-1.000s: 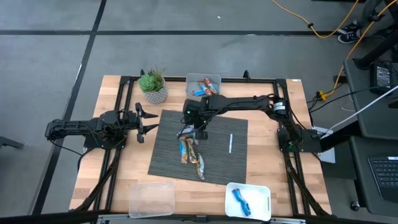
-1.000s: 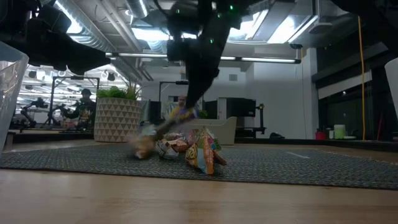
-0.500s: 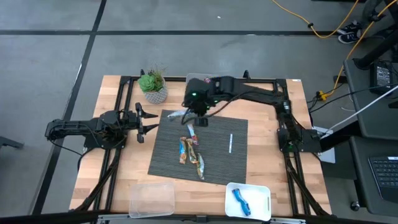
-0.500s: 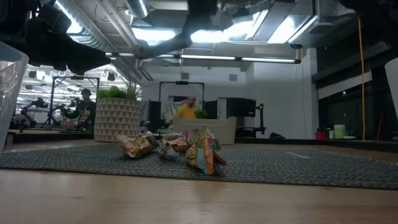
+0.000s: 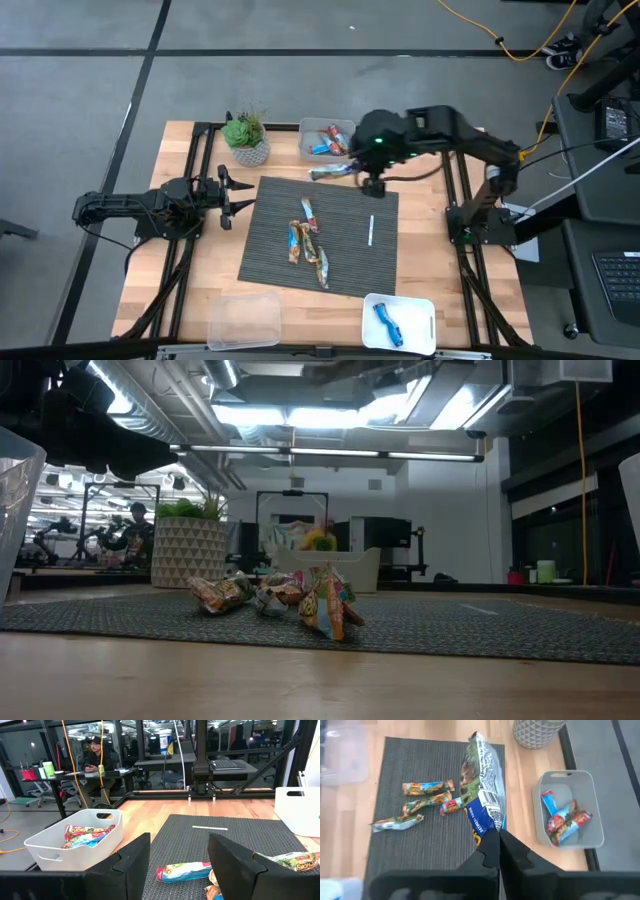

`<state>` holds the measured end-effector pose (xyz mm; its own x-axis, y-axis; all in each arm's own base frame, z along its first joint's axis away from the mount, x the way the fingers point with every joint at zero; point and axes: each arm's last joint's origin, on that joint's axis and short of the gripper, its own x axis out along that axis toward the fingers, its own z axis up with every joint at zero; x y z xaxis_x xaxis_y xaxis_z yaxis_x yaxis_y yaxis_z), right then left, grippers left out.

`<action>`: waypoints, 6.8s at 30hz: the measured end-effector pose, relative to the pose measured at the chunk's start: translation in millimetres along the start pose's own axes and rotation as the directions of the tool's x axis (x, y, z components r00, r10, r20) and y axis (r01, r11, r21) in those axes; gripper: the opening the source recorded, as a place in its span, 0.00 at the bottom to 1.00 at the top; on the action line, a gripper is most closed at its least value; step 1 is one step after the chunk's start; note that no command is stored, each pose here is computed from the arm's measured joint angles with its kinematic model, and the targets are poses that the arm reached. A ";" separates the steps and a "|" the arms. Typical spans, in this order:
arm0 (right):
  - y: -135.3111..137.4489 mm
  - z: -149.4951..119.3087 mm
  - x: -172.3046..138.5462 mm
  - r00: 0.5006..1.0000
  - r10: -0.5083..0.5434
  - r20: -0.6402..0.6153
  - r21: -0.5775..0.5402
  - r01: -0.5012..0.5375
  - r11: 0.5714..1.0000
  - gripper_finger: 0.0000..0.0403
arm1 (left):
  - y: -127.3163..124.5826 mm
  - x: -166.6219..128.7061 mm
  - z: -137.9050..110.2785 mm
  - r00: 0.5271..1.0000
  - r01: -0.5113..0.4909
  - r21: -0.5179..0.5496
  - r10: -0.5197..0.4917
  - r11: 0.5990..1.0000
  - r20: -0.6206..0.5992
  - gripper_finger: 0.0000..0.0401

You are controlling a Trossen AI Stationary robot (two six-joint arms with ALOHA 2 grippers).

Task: Pick and place Granola Bars by type
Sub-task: Put the blue granola bar into the white bin, then put the red granola bar into the gray bin

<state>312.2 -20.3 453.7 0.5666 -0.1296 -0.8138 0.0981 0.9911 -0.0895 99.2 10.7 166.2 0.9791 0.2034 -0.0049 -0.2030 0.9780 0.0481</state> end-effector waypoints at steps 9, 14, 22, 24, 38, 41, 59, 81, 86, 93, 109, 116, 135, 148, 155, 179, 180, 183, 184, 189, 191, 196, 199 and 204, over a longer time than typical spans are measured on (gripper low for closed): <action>6.6 -28.3 -73.3 0.988 -0.021 0.150 0.013 0.020 1.000 0.01 | 0.0 0.0 0.1 1.000 0.000 0.000 0.000 1.000 0.000 0.47; 12.7 -42.1 -95.1 0.984 0.041 0.173 -0.048 -0.033 0.998 0.01 | 0.0 0.0 0.1 1.000 0.000 0.000 0.000 1.000 0.001 0.48; 44.7 -53.1 -91.0 0.955 0.289 0.062 -0.136 -0.279 0.951 0.01 | 0.0 0.0 0.1 1.000 0.000 0.000 0.000 1.000 0.000 0.47; 56.7 -56.2 -84.6 0.943 0.331 0.025 -0.139 -0.325 0.936 0.01 | 0.0 0.0 0.1 1.000 0.000 0.000 0.000 1.000 0.000 0.48; 116.7 -89.7 -64.5 0.915 0.403 -0.030 0.025 -0.403 0.915 0.01 | 0.0 0.0 0.0 1.000 0.000 0.000 0.000 1.000 0.000 0.48; 124.7 -93.7 -65.8 0.909 0.415 -0.041 0.094 -0.410 0.907 0.01 | 0.0 0.0 0.1 1.000 0.000 0.000 0.000 1.000 0.000 0.47; 172.7 -120.7 -65.3 0.923 0.366 -0.116 0.355 -0.305 0.884 0.01 | 0.0 0.0 0.0 1.000 0.000 0.000 0.000 1.000 0.000 0.48; 233.7 -177.7 21.6 0.855 0.453 -0.251 0.492 -0.290 0.821 0.01 | 0.0 0.0 0.0 1.000 0.000 0.000 0.000 1.000 0.000 0.48; 241.1 -191.2 41.1 0.832 0.494 -0.255 0.511 -0.317 0.799 0.01 | 0.0 0.0 0.1 1.000 0.000 0.000 0.000 1.000 0.000 0.47; 246.3 -212.8 70.7 0.815 0.529 -0.237 0.530 -0.348 0.774 0.01 | 0.0 0.0 0.1 1.000 0.000 0.000 0.000 1.000 0.000 0.48; 241.9 -239.3 94.8 0.788 0.530 -0.312 0.605 -0.266 0.751 0.09 | 0.0 0.0 0.1 1.000 0.000 0.000 0.000 1.000 0.000 0.47; 242.3 -239.5 94.3 0.772 0.545 -0.326 0.642 -0.243 0.727 0.21 | 0.0 0.0 0.1 1.000 0.000 0.000 0.000 1.000 0.000 0.47; 233.2 -197.3 86.6 0.767 0.602 -0.222 0.590 -0.386 0.709 0.32 | 0.0 0.0 0.1 1.000 0.000 0.000 0.000 1.000 0.000 0.48; 189.3 -146.0 79.2 0.829 0.528 -0.183 0.386 -0.433 0.814 0.32 | 0.0 0.0 0.1 1.000 0.000 0.000 0.000 1.000 0.000 0.47; 160.8 -123.6 79.9 0.859 0.491 -0.141 0.241 -0.452 0.859 0.32 | 0.0 0.0 0.1 1.000 0.000 0.000 0.000 1.000 0.000 0.48; 48.6 -64.8 77.3 0.940 0.332 0.081 -0.012 -0.332 0.943 0.32 | 0.0 0.0 0.1 1.000 0.000 0.000 0.000 1.000 0.000 0.48; 45.0 -63.0 78.3 0.942 0.325 0.083 -0.021 -0.324 0.946 0.32 | 0.0 0.0 0.0 1.000 0.000 0.000 0.000 1.000 0.000 0.47; 36.4 -56.2 86.4 0.947 0.313 0.071 -0.049 -0.310 0.949 0.32 | 0.0 0.0 0.1 1.000 0.000 0.000 0.000 1.000 0.000 0.47; 34.3 -53.2 91.2 0.946 0.319 0.064 -0.055 -0.315 0.947 0.32 | 0.0 0.0 0.0 1.000 0.000 0.000 0.000 1.000 0.000 0.47; 26.0 -33.6 118.7 0.947 0.320 0.028 -0.069 -0.318 0.946 0.32 | 0.0 0.0 0.0 1.000 0.000 0.000 0.000 1.000 0.000 0.48; 23.1 -25.0 131.6 0.949 0.314 0.007 -0.087 -0.312 0.946 0.32 | 0.0 0.0 0.0 1.000 0.000 0.000 0.000 1.000 0.000 0.47; 13.7 -6.8 165.4 0.956 0.291 -0.041 -0.125 -0.294 0.948 0.32 | 0.0 0.0 0.1 1.000 0.000 0.000 0.000 1.000 0.000 0.47; 7.2 -0.3 185.3 0.965 0.255 -0.067 -0.154 -0.262 0.953 0.32 | 0.0 0.0 0.0 1.000 0.000 0.000 0.000 1.000 0.000 0.48; -3.1 -3.0 214.9 0.964 0.235 -0.125 -0.120 -0.250 0.961 0.33 | 0.0 0.0 0.1 1.000 0.000 0.000 0.000 1.000 0.000 0.47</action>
<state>431.3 -51.2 277.3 0.4665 0.1116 -0.8774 -0.1451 0.9882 0.0486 99.2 10.7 166.3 0.9791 0.2034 -0.0047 -0.2030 0.9780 0.0481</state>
